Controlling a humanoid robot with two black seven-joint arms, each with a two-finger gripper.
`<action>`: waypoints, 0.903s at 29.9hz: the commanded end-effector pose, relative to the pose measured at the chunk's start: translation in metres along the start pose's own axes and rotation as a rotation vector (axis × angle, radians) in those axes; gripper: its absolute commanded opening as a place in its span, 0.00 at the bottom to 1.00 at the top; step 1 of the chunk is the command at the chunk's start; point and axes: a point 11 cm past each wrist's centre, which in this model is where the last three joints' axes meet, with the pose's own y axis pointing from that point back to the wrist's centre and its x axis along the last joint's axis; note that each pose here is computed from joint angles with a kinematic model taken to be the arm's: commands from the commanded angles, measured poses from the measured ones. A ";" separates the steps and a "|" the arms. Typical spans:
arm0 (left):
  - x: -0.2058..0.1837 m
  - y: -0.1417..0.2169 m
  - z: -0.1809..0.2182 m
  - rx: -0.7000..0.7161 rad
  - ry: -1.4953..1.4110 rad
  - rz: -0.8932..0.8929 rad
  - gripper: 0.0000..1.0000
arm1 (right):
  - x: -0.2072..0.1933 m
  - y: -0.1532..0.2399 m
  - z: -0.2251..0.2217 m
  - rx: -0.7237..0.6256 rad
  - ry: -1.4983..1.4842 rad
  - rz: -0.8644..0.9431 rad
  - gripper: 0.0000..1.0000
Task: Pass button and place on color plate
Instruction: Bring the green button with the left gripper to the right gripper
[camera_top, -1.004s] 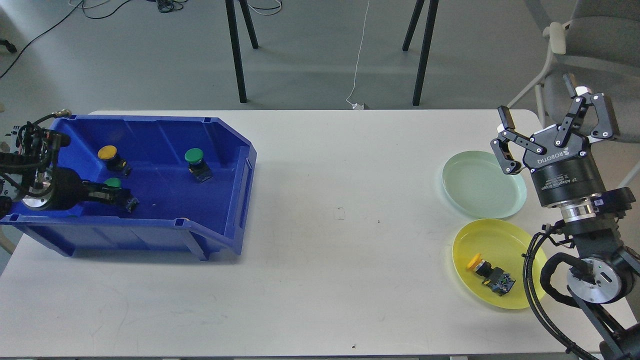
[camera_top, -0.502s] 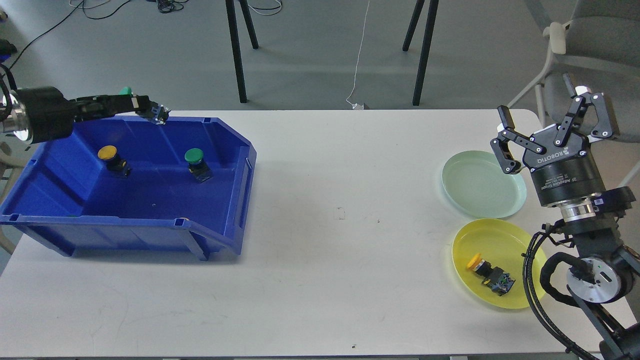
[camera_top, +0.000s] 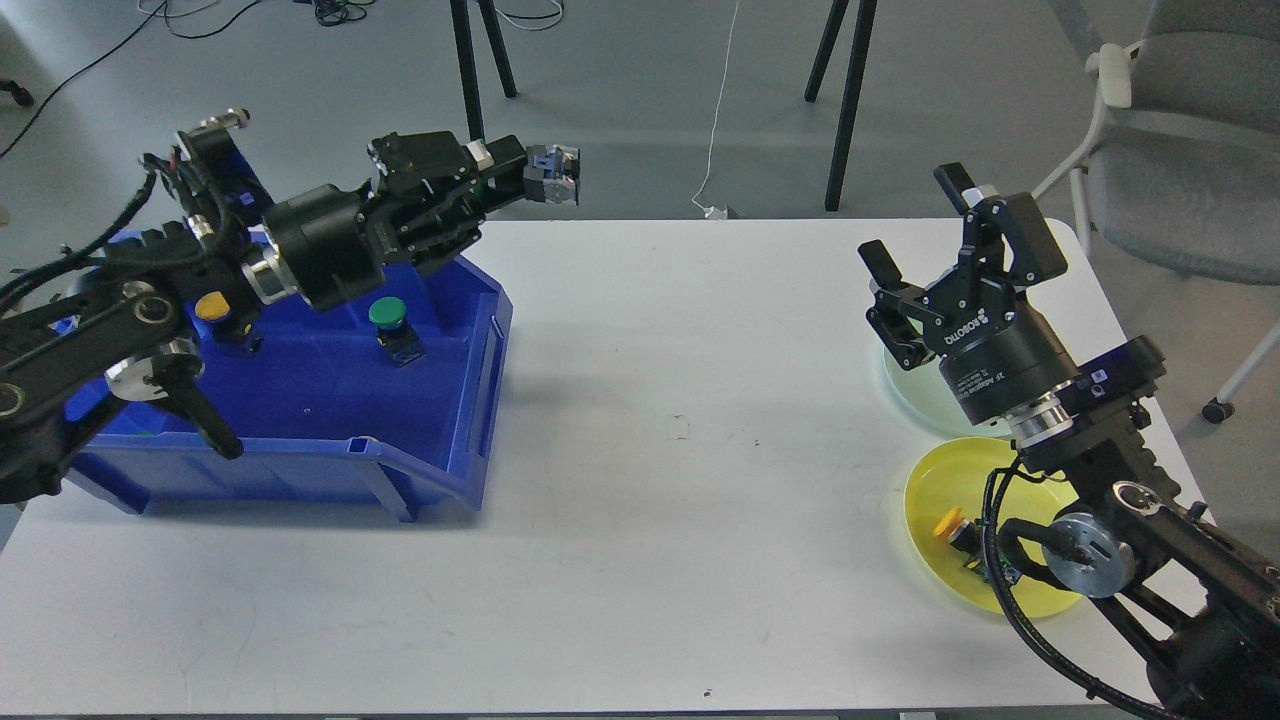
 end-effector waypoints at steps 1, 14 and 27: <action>-0.024 -0.016 -0.018 -0.019 0.072 -0.030 0.06 | -0.022 -0.024 0.024 -0.027 -0.029 -0.039 0.99; -0.043 -0.029 -0.027 -0.040 0.124 -0.057 0.06 | -0.111 -0.055 0.062 -0.042 -0.177 -0.152 0.99; -0.041 -0.029 -0.028 -0.036 0.124 -0.051 0.06 | -0.127 -0.058 0.065 -0.039 -0.178 -0.155 0.98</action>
